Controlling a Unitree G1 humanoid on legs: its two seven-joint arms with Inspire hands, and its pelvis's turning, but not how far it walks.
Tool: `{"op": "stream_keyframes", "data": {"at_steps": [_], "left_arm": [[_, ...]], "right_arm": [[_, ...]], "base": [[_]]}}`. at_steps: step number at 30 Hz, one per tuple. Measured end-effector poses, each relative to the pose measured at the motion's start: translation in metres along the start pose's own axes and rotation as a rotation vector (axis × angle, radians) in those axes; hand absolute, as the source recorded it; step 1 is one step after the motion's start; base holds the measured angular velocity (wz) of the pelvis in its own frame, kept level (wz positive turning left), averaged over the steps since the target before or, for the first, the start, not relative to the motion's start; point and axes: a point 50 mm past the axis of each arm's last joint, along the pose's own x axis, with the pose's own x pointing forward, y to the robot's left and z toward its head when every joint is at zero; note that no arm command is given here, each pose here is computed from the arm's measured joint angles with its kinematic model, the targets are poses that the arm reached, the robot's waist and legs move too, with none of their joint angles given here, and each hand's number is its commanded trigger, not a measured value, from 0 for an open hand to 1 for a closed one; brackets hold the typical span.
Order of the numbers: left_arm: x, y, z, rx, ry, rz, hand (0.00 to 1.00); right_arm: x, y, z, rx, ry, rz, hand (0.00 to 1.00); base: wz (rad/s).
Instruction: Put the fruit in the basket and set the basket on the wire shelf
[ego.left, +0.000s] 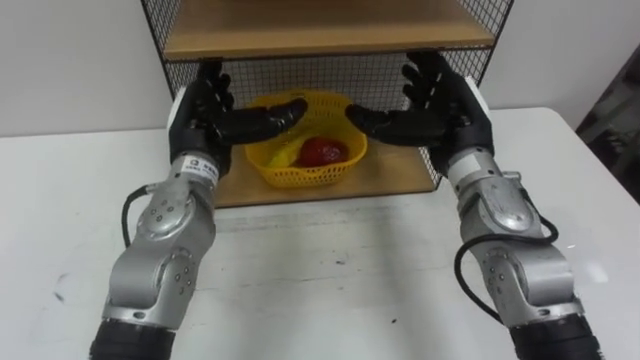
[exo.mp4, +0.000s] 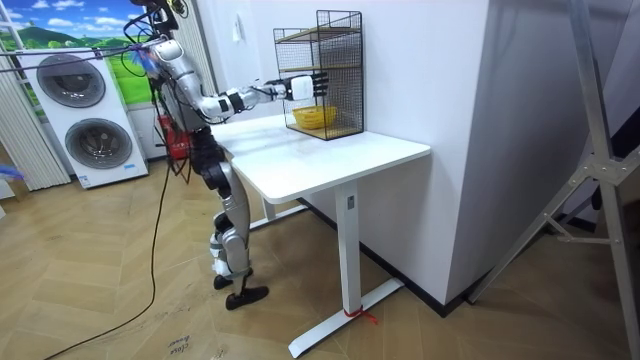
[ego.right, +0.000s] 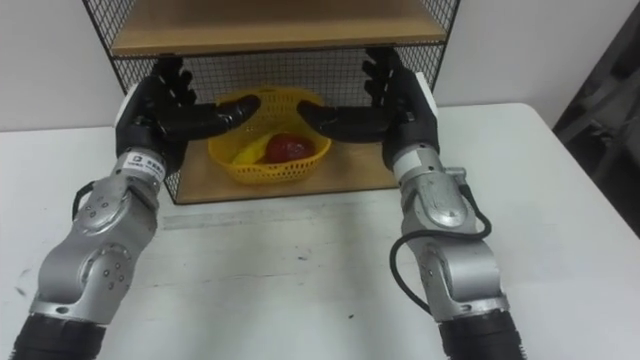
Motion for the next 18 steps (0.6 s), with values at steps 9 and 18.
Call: {"op": "stream_keyframes", "data": {"at_steps": [9,18], "left_arm": [[-0.034,0.018,-0.029,-0.036,0.098,-0.026,0.0],[-0.056,0.022,-0.02,0.02,0.032,-0.102,0.0]], "right_arm": [[-0.034,-0.008,-0.019,0.0,0.049,-0.006,0.0],[-0.042,-0.005,0.002,-0.025,-0.067,0.054,0.0]], "base": [[0.0],[0.02]]}}
